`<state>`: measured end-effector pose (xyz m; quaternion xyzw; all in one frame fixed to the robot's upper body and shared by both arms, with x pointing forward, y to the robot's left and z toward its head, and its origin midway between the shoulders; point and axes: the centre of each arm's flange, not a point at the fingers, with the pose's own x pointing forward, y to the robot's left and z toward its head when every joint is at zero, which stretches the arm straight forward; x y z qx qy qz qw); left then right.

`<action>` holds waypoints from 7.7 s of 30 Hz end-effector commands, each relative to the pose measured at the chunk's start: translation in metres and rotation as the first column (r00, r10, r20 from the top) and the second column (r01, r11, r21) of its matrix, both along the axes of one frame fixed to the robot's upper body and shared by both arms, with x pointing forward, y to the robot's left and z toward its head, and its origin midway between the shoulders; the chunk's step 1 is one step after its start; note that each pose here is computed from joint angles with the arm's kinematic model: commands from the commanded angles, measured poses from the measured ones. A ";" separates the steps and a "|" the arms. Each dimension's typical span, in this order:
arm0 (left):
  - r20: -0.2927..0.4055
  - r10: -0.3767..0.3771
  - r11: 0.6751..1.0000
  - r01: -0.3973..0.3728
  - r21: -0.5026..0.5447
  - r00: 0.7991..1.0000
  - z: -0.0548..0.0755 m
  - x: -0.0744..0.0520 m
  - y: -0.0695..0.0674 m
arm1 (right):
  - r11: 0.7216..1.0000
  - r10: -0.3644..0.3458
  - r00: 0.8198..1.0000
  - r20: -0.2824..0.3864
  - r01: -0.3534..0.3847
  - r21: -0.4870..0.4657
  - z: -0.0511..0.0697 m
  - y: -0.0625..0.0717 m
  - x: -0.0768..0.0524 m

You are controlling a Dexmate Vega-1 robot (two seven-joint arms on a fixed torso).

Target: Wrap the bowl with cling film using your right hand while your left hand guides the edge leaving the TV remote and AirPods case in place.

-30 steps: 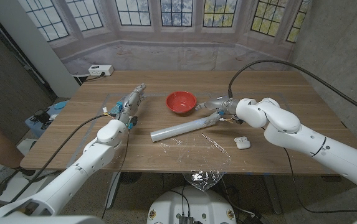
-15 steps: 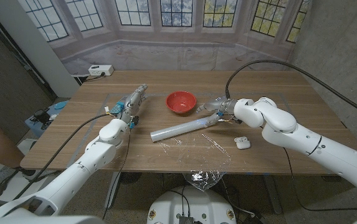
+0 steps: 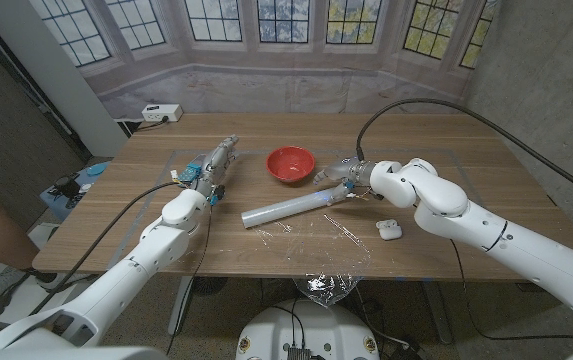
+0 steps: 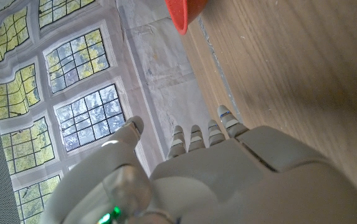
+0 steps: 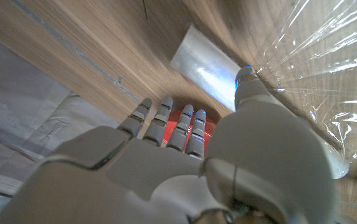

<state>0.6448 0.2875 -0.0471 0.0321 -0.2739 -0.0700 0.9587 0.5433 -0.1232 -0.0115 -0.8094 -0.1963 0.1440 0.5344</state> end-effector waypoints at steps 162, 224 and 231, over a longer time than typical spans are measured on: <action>-0.003 0.021 1.000 -0.021 0.011 1.000 0.003 -0.005 -0.012 | 0.941 0.175 0.952 0.252 -0.237 0.243 0.012 -0.014 -0.013; 0.020 0.073 0.996 -0.072 -0.043 0.997 -0.026 -0.094 0.002 | 0.937 0.117 0.943 0.310 -0.209 0.281 0.053 -0.021 0.012; 0.009 0.061 0.996 -0.061 -0.062 0.998 -0.034 -0.100 0.001 | 0.935 0.129 0.941 0.312 -0.221 0.278 0.058 -0.016 0.016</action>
